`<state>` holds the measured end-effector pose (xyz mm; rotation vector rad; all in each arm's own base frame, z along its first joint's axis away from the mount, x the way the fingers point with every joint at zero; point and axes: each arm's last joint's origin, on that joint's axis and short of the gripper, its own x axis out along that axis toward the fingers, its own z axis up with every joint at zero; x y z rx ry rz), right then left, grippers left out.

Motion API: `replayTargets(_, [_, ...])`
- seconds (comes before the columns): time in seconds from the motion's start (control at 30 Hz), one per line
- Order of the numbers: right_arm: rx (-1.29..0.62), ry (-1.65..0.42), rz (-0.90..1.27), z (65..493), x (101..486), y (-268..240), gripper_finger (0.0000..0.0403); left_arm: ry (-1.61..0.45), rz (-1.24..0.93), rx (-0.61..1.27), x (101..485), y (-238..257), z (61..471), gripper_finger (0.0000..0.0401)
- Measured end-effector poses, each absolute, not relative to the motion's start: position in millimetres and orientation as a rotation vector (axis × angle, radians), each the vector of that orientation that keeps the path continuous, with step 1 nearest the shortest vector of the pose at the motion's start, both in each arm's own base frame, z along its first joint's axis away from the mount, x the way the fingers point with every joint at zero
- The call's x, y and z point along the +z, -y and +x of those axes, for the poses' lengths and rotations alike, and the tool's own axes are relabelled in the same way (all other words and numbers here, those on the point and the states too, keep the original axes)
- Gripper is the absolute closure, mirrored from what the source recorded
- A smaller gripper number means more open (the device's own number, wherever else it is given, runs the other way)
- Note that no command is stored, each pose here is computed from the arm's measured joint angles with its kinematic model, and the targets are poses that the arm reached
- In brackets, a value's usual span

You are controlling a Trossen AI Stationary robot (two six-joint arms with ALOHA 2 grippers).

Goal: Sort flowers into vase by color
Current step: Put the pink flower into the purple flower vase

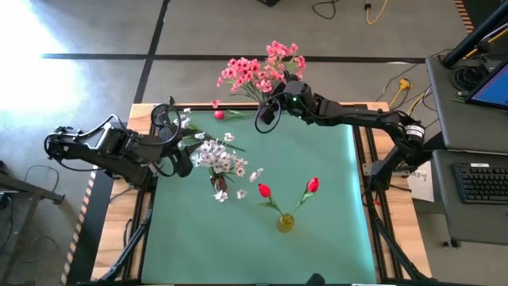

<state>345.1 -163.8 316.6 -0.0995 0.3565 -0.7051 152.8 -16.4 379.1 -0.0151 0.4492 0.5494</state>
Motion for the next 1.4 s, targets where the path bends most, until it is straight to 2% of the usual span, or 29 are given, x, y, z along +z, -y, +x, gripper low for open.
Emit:
replayTargets(0.57, [-0.691,-0.455,-0.111,359.3,284.7,173.2,0.0387,-0.45,-0.015,0.549,379.0,16.4,152.9,0.0208])
replayTargets(1.07, [-0.69,-0.479,-0.115,356.9,284.7,172.4,0.0388,-0.449,-0.015,0.549,379.0,16.4,152.8,0.0208])
replayTargets(1.4, [-0.687,-0.474,-0.085,345.3,301.8,162.1,0.0388,-0.449,-0.015,0.549,379.0,16.5,152.9,0.0208])
